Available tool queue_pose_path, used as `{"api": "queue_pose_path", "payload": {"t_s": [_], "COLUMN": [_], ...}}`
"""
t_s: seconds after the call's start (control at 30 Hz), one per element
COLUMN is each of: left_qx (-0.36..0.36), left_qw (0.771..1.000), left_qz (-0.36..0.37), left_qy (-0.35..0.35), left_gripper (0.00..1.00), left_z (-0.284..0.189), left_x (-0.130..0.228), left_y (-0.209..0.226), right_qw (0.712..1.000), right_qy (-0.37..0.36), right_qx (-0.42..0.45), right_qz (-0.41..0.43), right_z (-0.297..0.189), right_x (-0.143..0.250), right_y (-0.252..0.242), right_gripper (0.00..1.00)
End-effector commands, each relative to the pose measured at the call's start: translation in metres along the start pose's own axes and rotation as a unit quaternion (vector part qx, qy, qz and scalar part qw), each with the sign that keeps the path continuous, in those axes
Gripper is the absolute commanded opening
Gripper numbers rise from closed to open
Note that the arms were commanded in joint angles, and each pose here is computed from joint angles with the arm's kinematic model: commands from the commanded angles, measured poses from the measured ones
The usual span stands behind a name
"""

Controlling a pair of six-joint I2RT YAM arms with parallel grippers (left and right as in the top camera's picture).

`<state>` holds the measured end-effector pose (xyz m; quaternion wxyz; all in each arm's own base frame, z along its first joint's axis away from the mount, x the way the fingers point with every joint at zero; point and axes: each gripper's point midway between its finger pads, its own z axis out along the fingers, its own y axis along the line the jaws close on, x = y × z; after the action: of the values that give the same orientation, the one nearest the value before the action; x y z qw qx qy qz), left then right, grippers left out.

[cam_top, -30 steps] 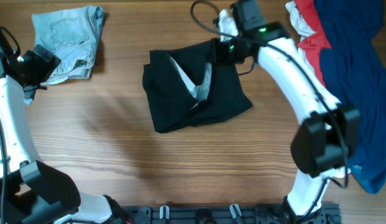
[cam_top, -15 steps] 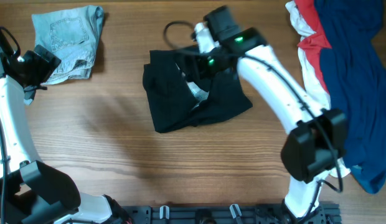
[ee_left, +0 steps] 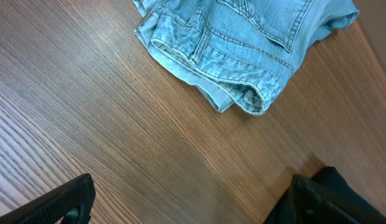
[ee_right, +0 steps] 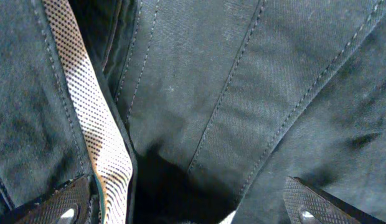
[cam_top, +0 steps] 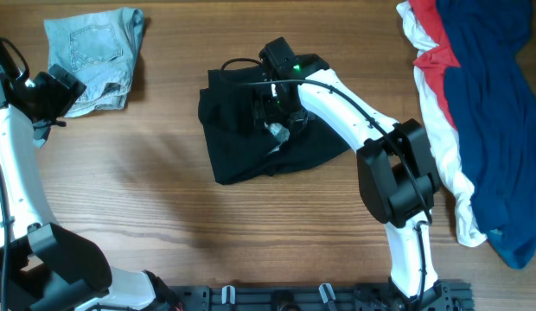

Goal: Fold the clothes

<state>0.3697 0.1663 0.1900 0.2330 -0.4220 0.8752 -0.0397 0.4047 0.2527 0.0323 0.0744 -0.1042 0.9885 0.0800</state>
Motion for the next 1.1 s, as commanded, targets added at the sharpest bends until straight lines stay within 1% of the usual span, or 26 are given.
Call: {"api": "queue_pose_path", "payload": {"t_s": [0.0, 0.03, 0.07, 0.1, 0.13, 0.17, 0.2, 0.23, 0.3, 0.33, 0.47, 0.53, 0.6, 0.67, 0.73, 0.83, 0.9, 0.97, 1.0, 1.07], "left_qx": [0.006, 0.006, 0.006, 0.006, 0.006, 0.006, 0.006, 0.006, 0.006, 0.006, 0.006, 0.006, 0.006, 0.006, 0.006, 0.006, 0.006, 0.005, 0.005, 0.005], "left_qw": [1.000, 1.000, 1.000, 1.000, 1.000, 1.000, 1.000, 1.000, 1.000, 1.000, 1.000, 1.000, 1.000, 1.000, 1.000, 1.000, 1.000, 1.000, 1.000, 1.000], "left_qz": [0.012, 0.012, 0.012, 0.012, 0.012, 0.012, 0.012, 0.012, 0.012, 0.012, 0.012, 0.012, 0.012, 0.012, 0.012, 0.012, 0.012, 0.012, 0.012, 0.012], "left_qy": [0.006, 0.006, 0.006, 0.006, 0.006, 0.006, 0.006, 0.006, 0.006, 0.006, 0.006, 0.006, 0.006, 0.006, 0.006, 0.006, 0.006, 0.008, 0.008, 0.007], "left_gripper": [1.00, 1.00, 1.00, 1.00, 1.00, 1.00, 1.00, 1.00, 1.00, 1.00, 1.00, 1.00, 1.00, 1.00, 1.00, 1.00, 1.00, 1.00, 1.00, 1.00], "left_z": [0.002, 0.002, 0.002, 0.002, 0.002, 0.002, 0.002, 0.002, 0.002, 0.002, 0.002, 0.002, 0.002, 0.002, 0.002, 0.002, 0.002, 0.002, 0.002, 0.002], "left_x": [0.001, 0.001, 0.001, 0.001, 0.001, 0.001, 0.001, 0.001, 0.001, 0.001, 0.001, 0.001, 0.001, 0.001, 0.001, 0.001, 0.001, 0.002, 0.002, 0.002], "left_y": [-0.003, -0.003, -0.003, -0.003, -0.003, -0.003, -0.003, -0.003, -0.003, -0.003, -0.003, -0.003, -0.003, -0.003, -0.003, -0.003, -0.003, -0.002, -0.002, -0.002], "right_qw": [0.999, 0.999, 0.999, 0.999, 0.999, 0.998, 0.998, 0.998, 0.998, 0.999, 0.998, 0.999, 0.998, 0.996, 0.993, 0.988, 0.987, 0.989, 0.989, 0.988], "right_qy": [0.028, 0.031, 0.036, 0.037, 0.032, 0.029, 0.026, 0.024, 0.024, 0.024, 0.017, 0.004, -0.015, -0.049, -0.093, -0.137, -0.149, -0.142, -0.142, -0.142], "right_qx": [-0.012, -0.016, -0.023, -0.025, -0.027, -0.028, -0.029, -0.030, -0.030, -0.030, -0.032, -0.041, -0.064, -0.072, -0.075, -0.068, -0.054, -0.047, -0.045, -0.059], "right_qz": [0.027, 0.027, 0.028, 0.030, 0.031, 0.038, 0.039, 0.039, 0.039, 0.039, 0.041, 0.033, 0.025, 0.022, 0.007, -0.003, -0.003, 0.014, 0.020, 0.006], "right_z": [0.023, 0.027, 0.033, 0.036, 0.037, 0.037, 0.037, 0.037, 0.037, 0.037, 0.028, 0.008, -0.017, -0.053, -0.093, -0.129, -0.138, -0.138, -0.139, -0.141], "right_x": [0.009, 0.010, 0.011, 0.011, 0.009, 0.007, 0.005, 0.004, 0.004, 0.004, -0.004, -0.012, -0.021, -0.032, -0.044, -0.055, -0.059, -0.058, -0.057, -0.057], "right_y": [0.000, 0.001, 0.003, 0.004, 0.004, 0.005, 0.005, 0.006, 0.006, 0.006, 0.005, 0.004, 0.005, -0.003, -0.017, -0.042, -0.067, -0.089, -0.095, -0.091], "right_gripper": [1.00, 0.99, 0.95, 0.89, 0.78, 0.71, 0.55, 0.36, 0.13, 0.04, 0.04, 0.04, 0.04, 0.04, 0.04, 0.04, 0.04, 0.04, 0.04, 0.04]}}
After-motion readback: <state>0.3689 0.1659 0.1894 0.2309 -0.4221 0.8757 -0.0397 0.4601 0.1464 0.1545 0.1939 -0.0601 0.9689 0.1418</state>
